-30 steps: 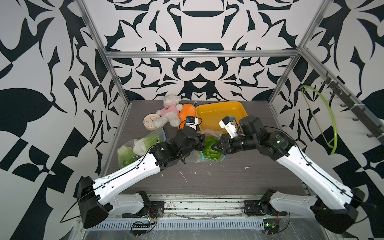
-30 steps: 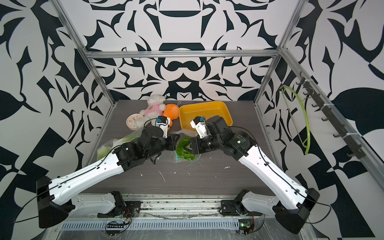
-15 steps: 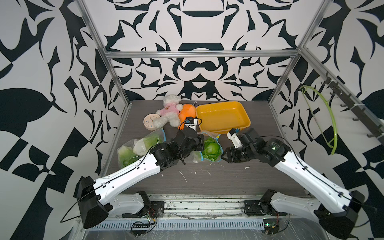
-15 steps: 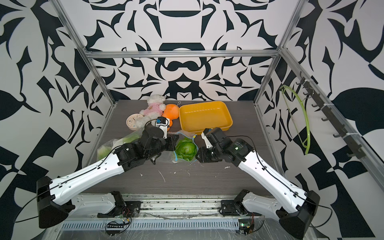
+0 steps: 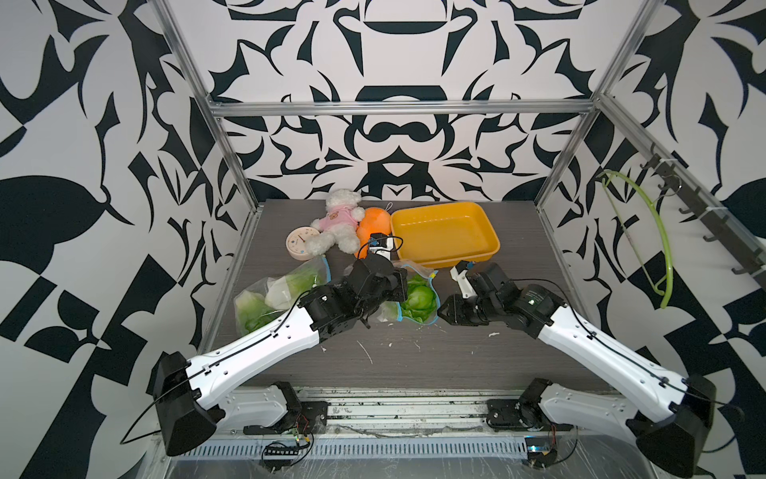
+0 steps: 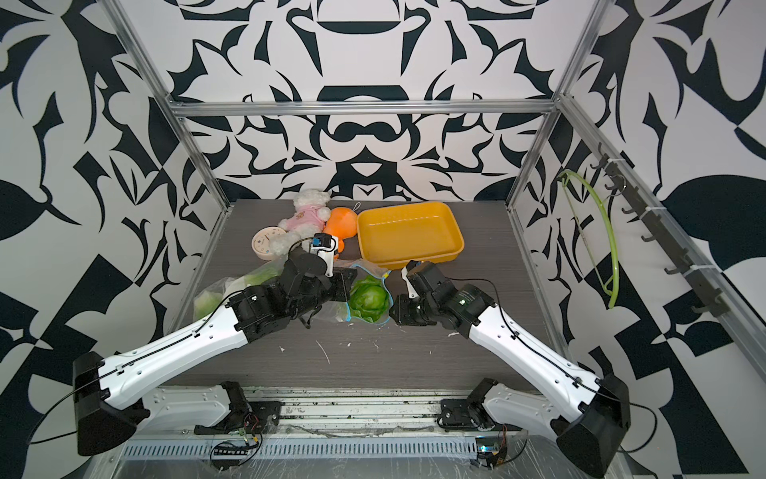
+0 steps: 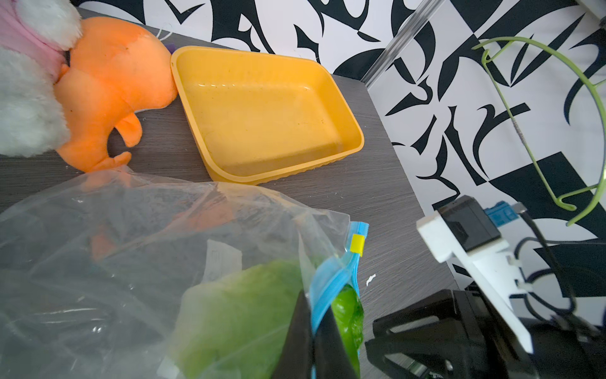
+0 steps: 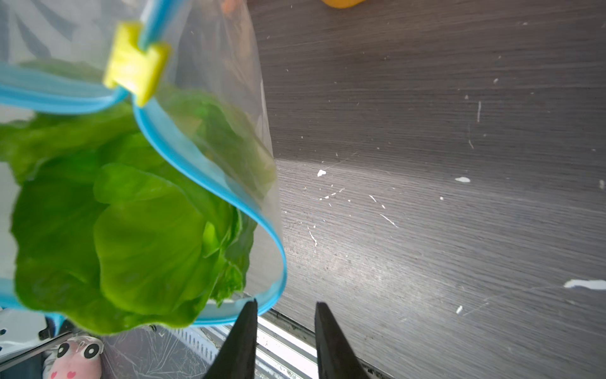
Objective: Put the chinese cabbages into a zipper bag and zip it
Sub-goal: Adjust the zipper food storage bag at the center of the board.
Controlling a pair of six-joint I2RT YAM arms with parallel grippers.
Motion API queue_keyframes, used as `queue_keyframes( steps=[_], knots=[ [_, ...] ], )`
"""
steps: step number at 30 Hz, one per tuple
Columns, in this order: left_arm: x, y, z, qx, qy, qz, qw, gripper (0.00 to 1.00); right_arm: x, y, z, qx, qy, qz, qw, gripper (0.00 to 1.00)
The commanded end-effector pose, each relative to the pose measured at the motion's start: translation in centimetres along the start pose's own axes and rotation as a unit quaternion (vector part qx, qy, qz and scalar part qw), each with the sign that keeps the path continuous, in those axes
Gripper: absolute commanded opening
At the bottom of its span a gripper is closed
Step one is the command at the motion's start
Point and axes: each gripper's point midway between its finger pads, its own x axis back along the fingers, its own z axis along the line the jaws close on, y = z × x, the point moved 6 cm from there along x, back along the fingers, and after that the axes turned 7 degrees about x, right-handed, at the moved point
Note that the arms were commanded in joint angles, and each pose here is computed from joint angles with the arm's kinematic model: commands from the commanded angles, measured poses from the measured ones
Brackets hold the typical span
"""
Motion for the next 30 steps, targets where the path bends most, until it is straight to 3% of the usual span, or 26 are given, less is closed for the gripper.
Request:
queue_keyframes(
  steps=[1,5,9,13,22,30],
  knots=[
    [0.9,1.0,-0.9,0.005,-0.021,-0.023,1.0,0.0,-0.7,0.6,0.7,-0.005,0.027,-0.018,0.999,0.26],
    [0.9,1.0,-0.9,0.005,-0.023,-0.022,0.999,0.0,-1.6,0.5,0.7,-0.011,0.036,-0.013,0.999,0.2],
    [1.2,1.1,-0.9,0.005,-0.026,-0.024,0.999,0.0,-1.9,0.5,0.6,-0.011,0.033,-0.01,0.999,0.06],
    [1.7,1.2,-1.1,0.007,-0.035,-0.026,0.999,0.0,-1.2,0.8,0.9,-0.006,0.042,-0.026,0.999,0.01],
    [3.2,1.8,-1.1,-0.003,-0.034,-0.029,0.999,0.0,2.9,2.5,2.7,0.024,0.052,-0.072,0.996,0.0],
    [4.5,2.9,-1.9,-0.018,-0.042,-0.038,0.998,0.0,9.1,4.8,5.5,0.069,0.071,-0.121,0.988,0.0]
  ],
)
